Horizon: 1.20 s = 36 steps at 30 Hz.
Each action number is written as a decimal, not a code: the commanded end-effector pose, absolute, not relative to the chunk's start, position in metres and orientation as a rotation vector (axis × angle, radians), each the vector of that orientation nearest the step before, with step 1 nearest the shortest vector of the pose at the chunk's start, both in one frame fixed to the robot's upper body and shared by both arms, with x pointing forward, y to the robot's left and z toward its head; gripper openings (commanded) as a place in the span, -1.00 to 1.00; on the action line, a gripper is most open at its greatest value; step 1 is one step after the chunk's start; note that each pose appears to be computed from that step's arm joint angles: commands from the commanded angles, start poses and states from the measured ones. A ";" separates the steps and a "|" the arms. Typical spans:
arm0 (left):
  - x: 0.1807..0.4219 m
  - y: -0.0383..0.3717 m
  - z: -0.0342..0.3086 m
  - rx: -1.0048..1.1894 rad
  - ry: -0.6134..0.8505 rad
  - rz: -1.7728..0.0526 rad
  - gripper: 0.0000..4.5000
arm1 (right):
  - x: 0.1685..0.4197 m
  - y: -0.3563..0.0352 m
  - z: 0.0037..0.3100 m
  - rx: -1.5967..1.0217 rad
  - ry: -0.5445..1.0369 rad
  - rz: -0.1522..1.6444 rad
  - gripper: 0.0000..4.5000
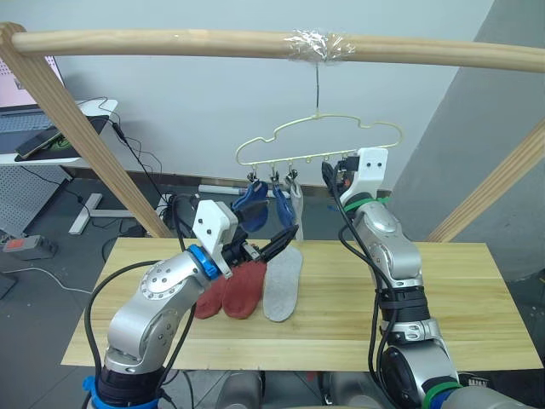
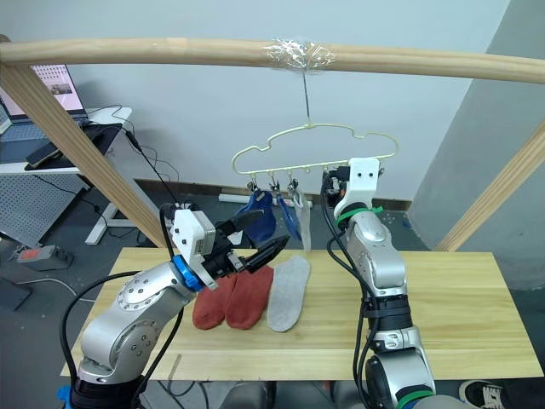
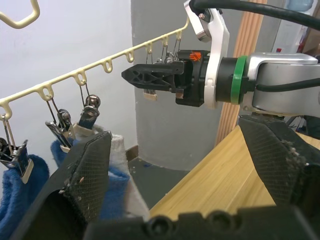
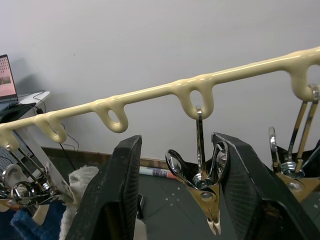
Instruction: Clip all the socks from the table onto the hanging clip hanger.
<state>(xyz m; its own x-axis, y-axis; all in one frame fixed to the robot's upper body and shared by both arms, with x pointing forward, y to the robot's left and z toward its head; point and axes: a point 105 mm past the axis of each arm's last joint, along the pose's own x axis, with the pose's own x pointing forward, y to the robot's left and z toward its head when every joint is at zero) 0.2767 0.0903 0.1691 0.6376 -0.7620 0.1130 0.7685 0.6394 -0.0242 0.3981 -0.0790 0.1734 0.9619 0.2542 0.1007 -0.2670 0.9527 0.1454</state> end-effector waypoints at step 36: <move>0.329 0.073 0.009 0.172 0.368 -0.740 1.00 | 0.382 -0.087 0.190 0.104 -0.019 0.446 -0.99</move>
<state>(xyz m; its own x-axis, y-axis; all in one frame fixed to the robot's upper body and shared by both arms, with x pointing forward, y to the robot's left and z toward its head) 0.3237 0.0748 0.0097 0.6707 -0.6301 -0.3914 0.6792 0.7337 -0.0173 0.3867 -0.0886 0.1788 0.9089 0.4171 0.0057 -0.4155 0.9040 0.1008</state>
